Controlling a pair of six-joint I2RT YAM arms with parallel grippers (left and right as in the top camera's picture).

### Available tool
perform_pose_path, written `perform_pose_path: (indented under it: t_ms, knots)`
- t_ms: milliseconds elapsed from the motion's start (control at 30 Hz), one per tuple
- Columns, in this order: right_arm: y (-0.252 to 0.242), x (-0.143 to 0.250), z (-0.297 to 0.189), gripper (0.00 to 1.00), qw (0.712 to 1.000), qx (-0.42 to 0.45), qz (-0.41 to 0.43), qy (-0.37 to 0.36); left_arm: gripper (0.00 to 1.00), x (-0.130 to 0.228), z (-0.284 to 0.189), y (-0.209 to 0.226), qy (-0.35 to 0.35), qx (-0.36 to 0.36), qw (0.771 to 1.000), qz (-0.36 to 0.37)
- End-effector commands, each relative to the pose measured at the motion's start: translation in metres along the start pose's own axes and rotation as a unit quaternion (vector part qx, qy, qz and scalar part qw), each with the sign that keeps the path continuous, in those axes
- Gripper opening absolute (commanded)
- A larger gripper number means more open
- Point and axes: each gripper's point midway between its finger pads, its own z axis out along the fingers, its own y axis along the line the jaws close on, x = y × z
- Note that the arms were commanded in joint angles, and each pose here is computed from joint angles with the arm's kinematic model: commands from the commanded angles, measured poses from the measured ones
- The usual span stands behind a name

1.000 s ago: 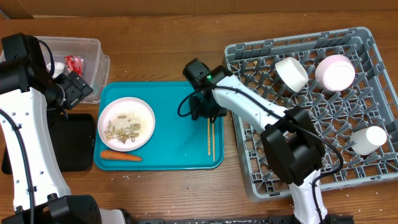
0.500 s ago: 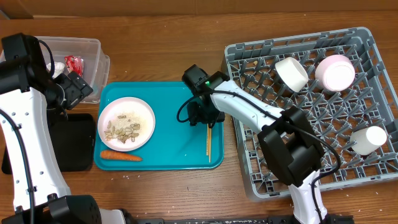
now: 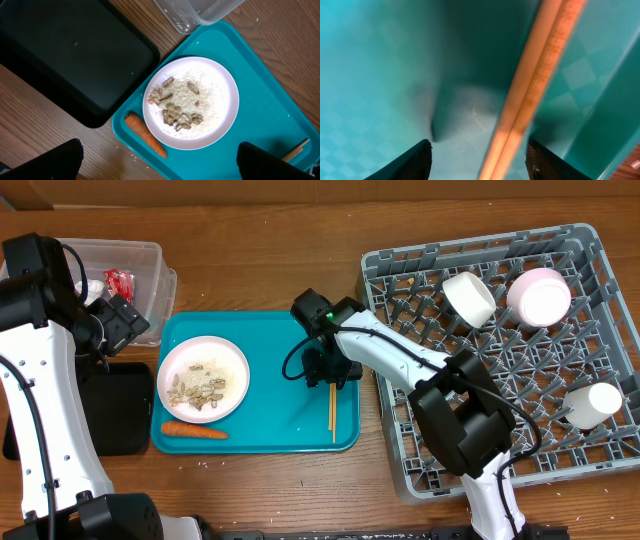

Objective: Sort waste into correct bins and load items into the dishwasher
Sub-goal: 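Lower the right gripper onto the chopsticks and pinch them together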

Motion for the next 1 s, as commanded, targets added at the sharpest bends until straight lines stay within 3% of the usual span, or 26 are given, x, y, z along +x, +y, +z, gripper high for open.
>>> perform_pose_path:
  t_ms: [0,567,967]
  knots:
    - [-0.007,-0.001,0.008,0.63,1.0,0.031,-0.001,0.004,1.0,-0.003,-0.003,-0.001,-0.008,0.001,1.0,0.009]
    - [0.013,-0.037,-0.038,0.62,0.999,0.012,-0.007,-0.052,1.0,-0.004,-0.003,-0.002,-0.01,0.002,1.0,0.009]
    - [0.012,-0.035,-0.027,0.62,0.998,0.011,-0.02,-0.051,1.0,-0.006,-0.003,-0.003,-0.013,0.003,1.0,0.009]
